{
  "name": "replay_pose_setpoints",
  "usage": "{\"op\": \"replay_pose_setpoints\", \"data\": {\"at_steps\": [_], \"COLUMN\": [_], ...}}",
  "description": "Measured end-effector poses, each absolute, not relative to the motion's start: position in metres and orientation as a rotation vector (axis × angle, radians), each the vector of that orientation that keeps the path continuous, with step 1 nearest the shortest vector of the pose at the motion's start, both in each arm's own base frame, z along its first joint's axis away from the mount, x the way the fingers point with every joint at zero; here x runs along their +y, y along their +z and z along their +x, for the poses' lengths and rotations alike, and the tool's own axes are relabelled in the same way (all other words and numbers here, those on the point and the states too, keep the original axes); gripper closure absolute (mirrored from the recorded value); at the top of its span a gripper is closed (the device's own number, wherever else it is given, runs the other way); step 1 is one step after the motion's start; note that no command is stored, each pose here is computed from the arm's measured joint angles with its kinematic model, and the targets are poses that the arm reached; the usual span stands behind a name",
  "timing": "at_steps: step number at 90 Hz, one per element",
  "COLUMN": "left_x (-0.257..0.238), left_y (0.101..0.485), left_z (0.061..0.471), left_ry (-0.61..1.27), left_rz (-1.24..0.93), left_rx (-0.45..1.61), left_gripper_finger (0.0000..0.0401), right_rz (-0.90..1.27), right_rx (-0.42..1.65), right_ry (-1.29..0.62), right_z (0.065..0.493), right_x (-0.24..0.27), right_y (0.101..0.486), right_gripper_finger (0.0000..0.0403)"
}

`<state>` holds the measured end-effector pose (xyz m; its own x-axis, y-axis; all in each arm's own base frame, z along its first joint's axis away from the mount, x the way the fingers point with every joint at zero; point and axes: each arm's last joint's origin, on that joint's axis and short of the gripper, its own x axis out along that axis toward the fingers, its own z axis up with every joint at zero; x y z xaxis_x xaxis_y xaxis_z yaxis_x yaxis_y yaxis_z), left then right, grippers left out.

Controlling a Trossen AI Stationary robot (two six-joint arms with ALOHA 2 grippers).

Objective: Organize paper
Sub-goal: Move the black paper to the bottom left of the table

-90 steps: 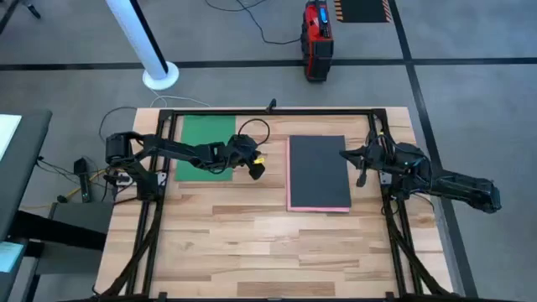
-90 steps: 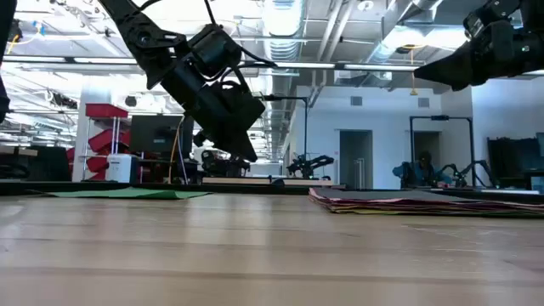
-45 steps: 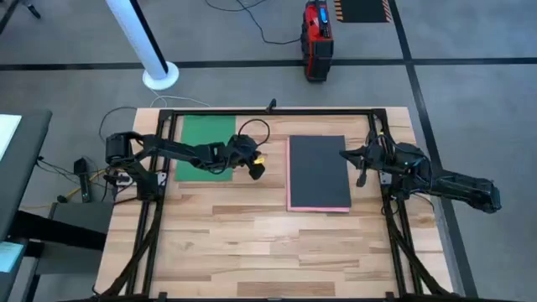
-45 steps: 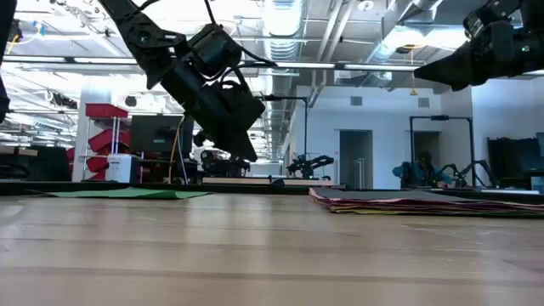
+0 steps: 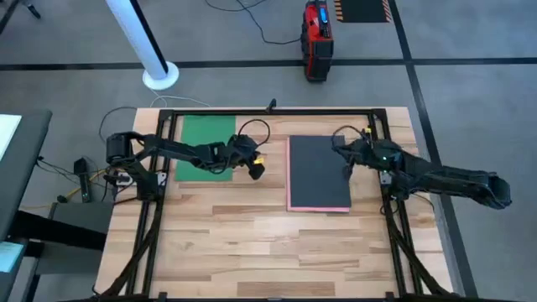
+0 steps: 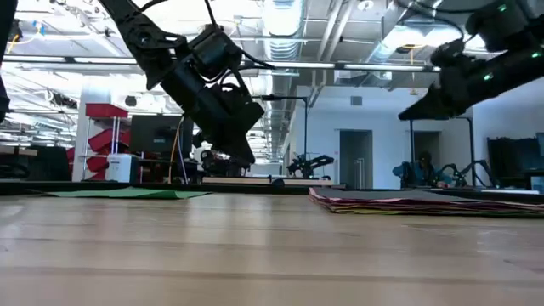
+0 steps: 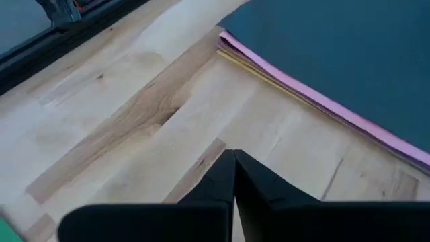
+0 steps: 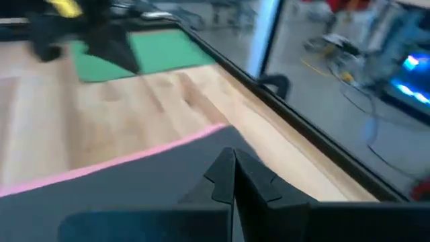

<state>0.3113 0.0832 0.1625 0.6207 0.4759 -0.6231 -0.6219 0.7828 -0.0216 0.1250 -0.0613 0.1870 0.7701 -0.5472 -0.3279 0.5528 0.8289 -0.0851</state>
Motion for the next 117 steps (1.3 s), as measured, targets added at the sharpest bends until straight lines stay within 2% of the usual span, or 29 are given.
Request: {"op": "replay_pose_setpoints", "data": {"at_steps": [15,36,49,62,117], "left_x": [0.083,0.083,0.083,0.083,0.083], "left_y": [0.162,0.162,0.163,0.162,0.162], "left_z": [0.311,0.311,0.312,0.312,0.311], "left_ry": [0.633,0.633,0.633,0.633,0.635], "left_rz": [-0.233,-0.233,-0.233,-0.233,-0.238], "left_rx": [0.644,0.644,0.641,0.641,0.639], "left_gripper_finger": [0.0401,0.0401,0.0401,0.0401,0.0401], "right_rz": [0.139,0.283,0.333,0.368,0.439], "right_rx": [0.394,0.462,0.516,0.558,0.626], "right_ry": [-0.751,-0.903,-1.038,-1.135,-1.246], "right_z": [0.122,0.117,0.112,0.108,0.116], "right_x": [-0.079,-0.099,-0.11,-0.119,-0.142], "right_y": [0.177,0.162,0.152,0.143,0.108], "right_gripper_finger": [0.0392,0.0321,0.0296,0.029,0.029]}}
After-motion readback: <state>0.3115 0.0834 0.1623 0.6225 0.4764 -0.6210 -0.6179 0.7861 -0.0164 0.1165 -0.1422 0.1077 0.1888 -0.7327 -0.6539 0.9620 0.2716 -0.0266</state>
